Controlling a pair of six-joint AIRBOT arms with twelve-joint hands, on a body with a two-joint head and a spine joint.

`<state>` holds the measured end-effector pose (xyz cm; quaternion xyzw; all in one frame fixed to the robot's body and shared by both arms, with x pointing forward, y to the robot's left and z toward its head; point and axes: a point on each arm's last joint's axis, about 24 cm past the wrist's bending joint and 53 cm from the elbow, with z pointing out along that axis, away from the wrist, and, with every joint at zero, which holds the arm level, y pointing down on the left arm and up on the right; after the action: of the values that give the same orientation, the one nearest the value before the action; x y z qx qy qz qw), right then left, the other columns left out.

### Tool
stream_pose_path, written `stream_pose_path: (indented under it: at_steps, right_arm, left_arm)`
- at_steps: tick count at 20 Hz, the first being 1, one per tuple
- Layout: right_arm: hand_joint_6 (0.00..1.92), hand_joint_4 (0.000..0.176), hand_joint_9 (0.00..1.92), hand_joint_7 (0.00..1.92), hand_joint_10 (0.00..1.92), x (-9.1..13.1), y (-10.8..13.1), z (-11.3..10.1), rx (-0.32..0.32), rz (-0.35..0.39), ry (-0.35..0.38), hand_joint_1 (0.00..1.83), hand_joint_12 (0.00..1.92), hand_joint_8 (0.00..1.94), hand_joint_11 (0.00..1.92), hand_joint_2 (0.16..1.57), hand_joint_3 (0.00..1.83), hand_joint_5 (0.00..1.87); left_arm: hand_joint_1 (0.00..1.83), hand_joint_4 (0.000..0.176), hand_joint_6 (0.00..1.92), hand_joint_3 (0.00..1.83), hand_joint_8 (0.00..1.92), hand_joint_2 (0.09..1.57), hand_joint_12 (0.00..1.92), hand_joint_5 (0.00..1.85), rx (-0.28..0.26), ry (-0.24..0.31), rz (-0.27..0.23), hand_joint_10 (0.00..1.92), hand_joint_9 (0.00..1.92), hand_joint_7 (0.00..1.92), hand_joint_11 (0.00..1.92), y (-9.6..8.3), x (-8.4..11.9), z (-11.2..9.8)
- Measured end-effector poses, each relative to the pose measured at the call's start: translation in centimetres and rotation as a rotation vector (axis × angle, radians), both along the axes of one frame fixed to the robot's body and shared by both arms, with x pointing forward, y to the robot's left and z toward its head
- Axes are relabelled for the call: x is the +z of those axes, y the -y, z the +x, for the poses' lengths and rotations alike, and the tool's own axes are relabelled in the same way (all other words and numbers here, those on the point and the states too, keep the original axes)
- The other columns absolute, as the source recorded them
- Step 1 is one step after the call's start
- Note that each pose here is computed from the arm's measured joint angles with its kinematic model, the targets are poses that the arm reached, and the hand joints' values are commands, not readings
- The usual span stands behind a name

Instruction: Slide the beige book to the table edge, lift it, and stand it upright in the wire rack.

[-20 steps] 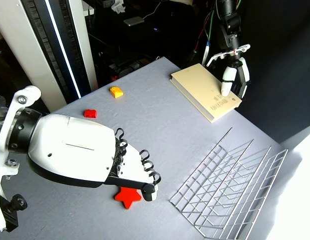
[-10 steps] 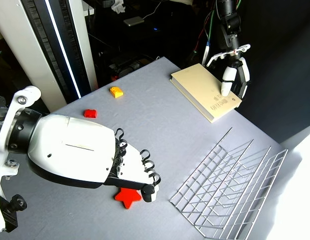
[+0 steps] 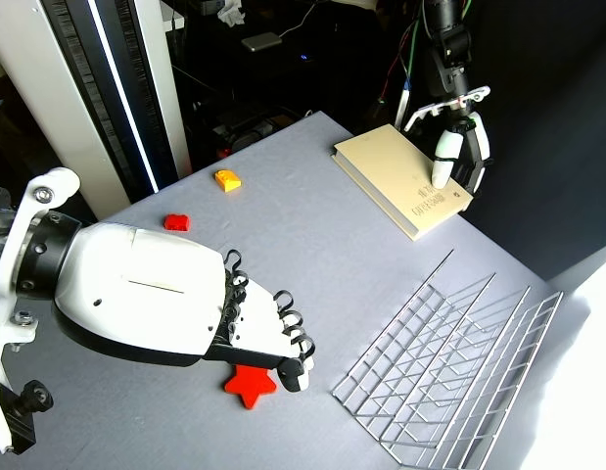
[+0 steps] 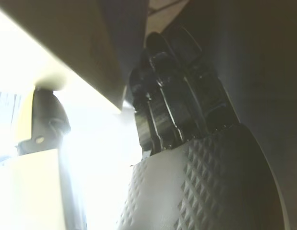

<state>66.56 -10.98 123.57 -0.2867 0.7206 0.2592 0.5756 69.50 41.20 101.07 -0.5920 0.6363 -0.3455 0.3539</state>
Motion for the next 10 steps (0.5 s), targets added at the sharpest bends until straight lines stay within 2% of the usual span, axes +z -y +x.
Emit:
stream_pose_path:
  at_steps: [2, 3, 4, 5, 6, 7, 8, 9, 10]
  right_arm:
    - [0.01, 0.0, 0.36, 0.38, 0.01, 0.0, -0.01, -0.01, 0.0, 0.0, 0.0, 0.24, 0.98, 0.01, 0.0, 1.13, 0.0, 0.38]
    - [0.0, 0.0, 0.37, 0.38, 0.01, 0.0, 0.0, 0.0, 0.0, 0.0, 0.0, 0.24, 1.0, 0.0, 0.0, 1.13, 0.0, 0.37]
    - [0.0, 0.0, 0.37, 0.38, 0.01, 0.0, 0.0, 0.0, 0.0, -0.001, 0.001, 0.24, 0.99, 0.0, 0.0, 1.13, 0.0, 0.36]
    - [0.0, 0.0, 0.36, 0.38, 0.01, 0.0, 0.01, 0.01, 0.0, -0.001, 0.001, 0.24, 0.99, 0.0, 0.0, 1.13, 0.0, 0.36]
    - [0.01, 0.0, 0.37, 0.39, 0.01, 0.0, 0.01, 0.01, 0.0, -0.001, 0.001, 0.25, 1.01, 0.0, 0.0, 1.13, 0.0, 0.37]
    - [0.01, 0.0, 0.38, 0.41, 0.01, 0.0, 0.0, 0.0, 0.0, -0.001, 0.001, 0.27, 1.01, 0.01, 0.0, 1.13, 0.0, 0.38]
    - [0.0, 0.0, 0.39, 0.41, 0.01, 0.0, 0.0, 0.0, 0.0, -0.001, 0.001, 0.28, 1.03, 0.01, 0.0, 1.13, 0.0, 0.37]
    - [0.0, 0.0, 0.39, 0.4, 0.01, 0.0, 0.01, 0.01, 0.0, -0.001, 0.002, 0.27, 1.05, 0.0, 0.0, 1.13, 0.0, 0.38]
    - [0.0, 0.0, 0.39, 0.4, 0.01, 0.01, 0.03, 0.03, -0.001, -0.001, 0.002, 0.25, 1.03, 0.01, 0.0, 1.14, 0.0, 0.38]
  left_arm:
    - [1.26, 0.0, 0.04, 0.0, 0.02, 1.1, 1.08, 0.77, 0.001, 0.001, -0.002, 0.03, 0.82, 0.75, 0.39, 0.0, 0.02, 0.02]
    - [1.18, 0.0, 0.88, 0.0, 0.02, 1.15, 1.11, 0.87, 0.002, 0.0, -0.002, 0.04, 0.85, 0.8, 0.42, -0.01, 0.02, 0.02]
    - [1.15, 0.0, 1.09, 0.0, 0.03, 1.16, 1.13, 0.87, 0.003, -0.001, -0.001, 0.06, 0.89, 0.85, 0.47, -0.07, 0.0, 0.01]
    - [1.15, 0.0, 1.1, 0.0, 0.04, 1.16, 1.13, 0.89, 0.005, -0.005, 0.0, 0.06, 0.9, 0.88, 0.49, -0.12, -0.07, -0.03]
    - [1.2, 0.0, 1.15, 0.0, 1.01, 1.19, 1.15, 0.93, 0.005, -0.007, 0.0, 0.11, 0.96, 0.71, 0.57, -0.12, -0.11, -0.06]
    - [1.42, 0.0, 1.24, 0.0, 1.24, 1.19, 1.52, 0.76, 0.006, -0.008, 0.0, 1.05, 0.8, 0.71, 0.74, -0.13, -0.13, -0.08]
    - [1.46, 0.0, 1.25, 0.0, 1.35, 1.2, 1.62, 0.65, 0.008, -0.008, -0.003, 1.28, 0.77, 0.68, 0.8, -0.14, -0.13, -0.08]
    - [1.47, 0.0, 1.22, 0.0, 1.36, 1.2, 1.64, 0.65, 0.009, -0.008, -0.006, 1.32, 0.78, 0.67, 0.82, -0.12, -0.12, -0.06]
    - [1.48, 0.0, 1.08, 0.0, 1.31, 1.17, 1.58, 0.77, 0.01, -0.009, -0.007, 1.27, 0.83, 0.7, 0.86, -0.14, -0.15, -0.08]
